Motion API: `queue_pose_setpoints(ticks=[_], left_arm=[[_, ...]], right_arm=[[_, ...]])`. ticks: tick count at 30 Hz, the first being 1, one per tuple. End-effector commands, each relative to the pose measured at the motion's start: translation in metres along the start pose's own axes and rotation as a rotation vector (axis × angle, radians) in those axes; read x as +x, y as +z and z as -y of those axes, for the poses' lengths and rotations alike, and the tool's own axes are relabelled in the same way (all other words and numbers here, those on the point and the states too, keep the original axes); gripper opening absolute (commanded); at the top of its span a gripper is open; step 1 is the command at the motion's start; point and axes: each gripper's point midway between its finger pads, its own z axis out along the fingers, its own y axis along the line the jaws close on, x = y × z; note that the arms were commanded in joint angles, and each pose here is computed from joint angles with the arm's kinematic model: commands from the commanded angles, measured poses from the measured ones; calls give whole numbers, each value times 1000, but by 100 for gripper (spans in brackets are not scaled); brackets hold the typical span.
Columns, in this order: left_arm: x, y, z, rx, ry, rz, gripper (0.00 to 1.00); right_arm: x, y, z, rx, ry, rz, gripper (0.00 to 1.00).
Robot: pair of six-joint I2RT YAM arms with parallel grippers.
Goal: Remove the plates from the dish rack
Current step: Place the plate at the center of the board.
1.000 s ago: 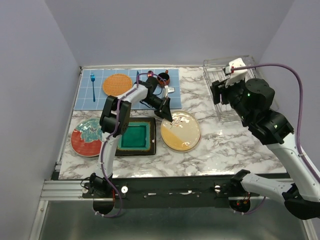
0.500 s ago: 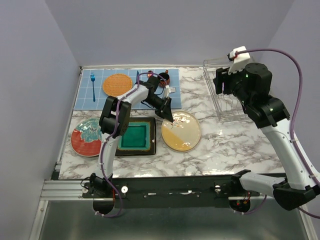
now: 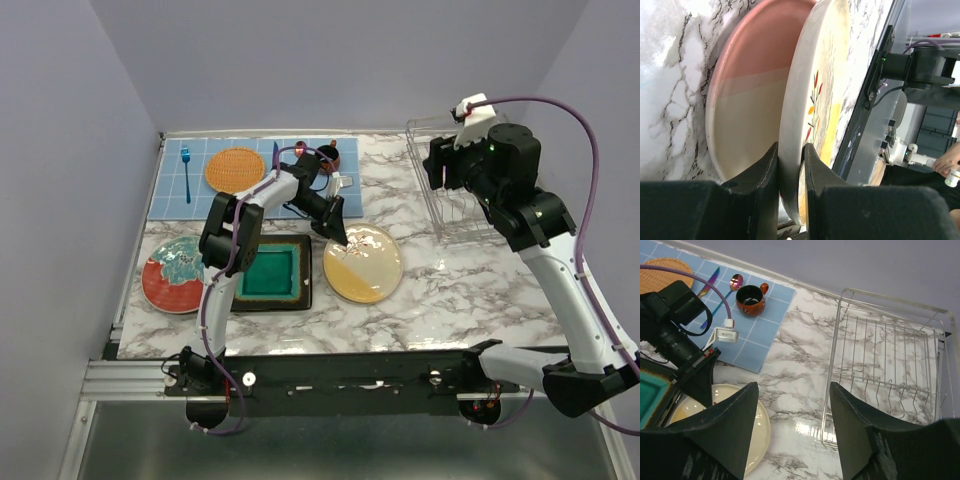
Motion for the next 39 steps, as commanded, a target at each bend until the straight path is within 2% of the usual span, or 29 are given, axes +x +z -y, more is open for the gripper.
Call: queue_pose_setpoints(ticks=[1, 16, 21, 30, 39], left_arm=[[-3, 10, -52, -269, 155, -19, 0], [6, 10, -71, -360, 148, -76, 1], [9, 6, -81, -425, 154, -99, 9], [11, 5, -90, -478, 166, -124, 12], [15, 8, -98, -490, 169, -145, 29]], right_arm=[[4, -5, -5, -34, -8, 6, 67], [10, -14, -9, -63, -17, 10, 66], [12, -15, -12, -76, -16, 10, 66], [14, -17, -12, -81, -10, 7, 65], [11, -21, -17, -109, -10, 18, 64]])
